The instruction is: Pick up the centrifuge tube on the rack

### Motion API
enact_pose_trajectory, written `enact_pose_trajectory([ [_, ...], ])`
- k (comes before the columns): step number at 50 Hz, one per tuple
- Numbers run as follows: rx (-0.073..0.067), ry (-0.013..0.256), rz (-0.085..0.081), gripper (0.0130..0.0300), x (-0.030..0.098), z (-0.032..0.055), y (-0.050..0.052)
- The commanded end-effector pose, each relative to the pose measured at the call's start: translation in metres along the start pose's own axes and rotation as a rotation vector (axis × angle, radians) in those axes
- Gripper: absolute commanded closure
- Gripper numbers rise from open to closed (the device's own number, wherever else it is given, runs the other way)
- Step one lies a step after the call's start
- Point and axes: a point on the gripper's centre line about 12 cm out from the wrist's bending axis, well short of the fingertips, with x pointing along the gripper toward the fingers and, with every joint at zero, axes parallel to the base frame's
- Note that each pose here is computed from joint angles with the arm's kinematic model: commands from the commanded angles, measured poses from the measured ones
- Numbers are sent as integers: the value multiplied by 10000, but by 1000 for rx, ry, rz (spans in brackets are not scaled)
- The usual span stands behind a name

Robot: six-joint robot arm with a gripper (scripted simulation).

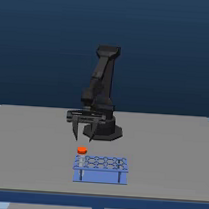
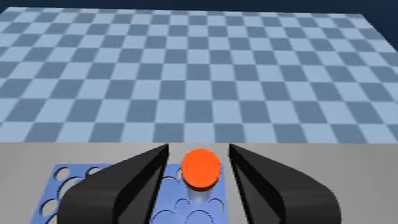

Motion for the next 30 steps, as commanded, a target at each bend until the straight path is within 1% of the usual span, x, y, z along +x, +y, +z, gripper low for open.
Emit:
enact_pose_trajectory([
  [1,17,9,8,130,52,14,-14],
  [13,17,29,18,130,146,24,-37],
  [30,17,40,23,130,198,19,-48],
])
